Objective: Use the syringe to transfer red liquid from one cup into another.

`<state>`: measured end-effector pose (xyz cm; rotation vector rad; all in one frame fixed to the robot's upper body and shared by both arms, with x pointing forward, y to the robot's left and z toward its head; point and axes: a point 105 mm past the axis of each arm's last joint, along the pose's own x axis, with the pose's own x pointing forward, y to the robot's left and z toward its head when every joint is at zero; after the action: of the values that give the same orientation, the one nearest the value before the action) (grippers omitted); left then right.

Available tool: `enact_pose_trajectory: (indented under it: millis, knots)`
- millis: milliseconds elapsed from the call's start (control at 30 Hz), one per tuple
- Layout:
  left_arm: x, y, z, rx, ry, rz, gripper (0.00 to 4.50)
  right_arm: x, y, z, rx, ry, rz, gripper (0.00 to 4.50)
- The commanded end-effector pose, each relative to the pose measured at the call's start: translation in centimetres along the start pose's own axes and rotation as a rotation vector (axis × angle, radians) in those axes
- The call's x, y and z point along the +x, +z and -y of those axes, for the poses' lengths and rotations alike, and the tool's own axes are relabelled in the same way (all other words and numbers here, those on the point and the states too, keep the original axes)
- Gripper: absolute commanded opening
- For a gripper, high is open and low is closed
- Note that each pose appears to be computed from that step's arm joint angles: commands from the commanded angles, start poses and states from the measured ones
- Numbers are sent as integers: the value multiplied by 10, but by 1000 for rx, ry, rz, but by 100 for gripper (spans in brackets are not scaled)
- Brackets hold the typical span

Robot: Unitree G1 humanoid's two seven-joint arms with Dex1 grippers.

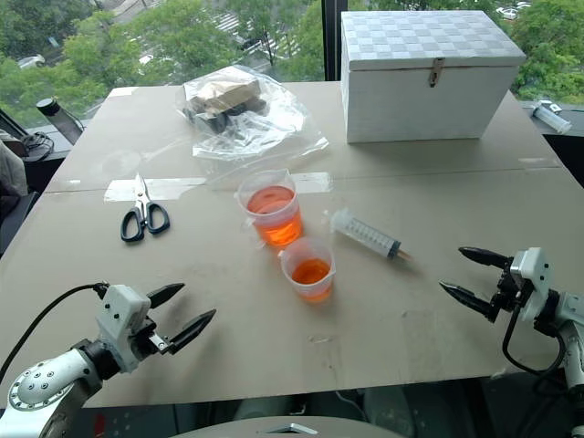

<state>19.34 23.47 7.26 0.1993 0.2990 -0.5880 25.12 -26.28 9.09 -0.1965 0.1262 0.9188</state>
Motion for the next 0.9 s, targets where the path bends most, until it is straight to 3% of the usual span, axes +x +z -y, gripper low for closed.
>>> enact_pose_trajectory:
  millis: [33, 100, 267, 433, 567, 900]
  knots:
    - [-5, 38, 4, 44, -94, 67, 450, 20, 42, -4, -17, 67, 47, 447]
    - [-8, 52, 8, 50, -174, 60, 450, 37, 62, -8, 9, 88, 60, 447]
    - [-18, 96, 14, 107, -341, 56, 450, 69, 84, -14, -28, 140, -101, 447]
    - [-22, 138, 14, 183, -415, 81, 450, 100, 101, -6, -161, 143, -376, 447]
    - [-20, 154, 16, 215, -439, 96, 450, 124, 113, -4, -42, 95, -481, 447]
    - [-17, 168, 20, 208, -355, 86, 450, 162, 130, -28, -65, 164, -706, 447]
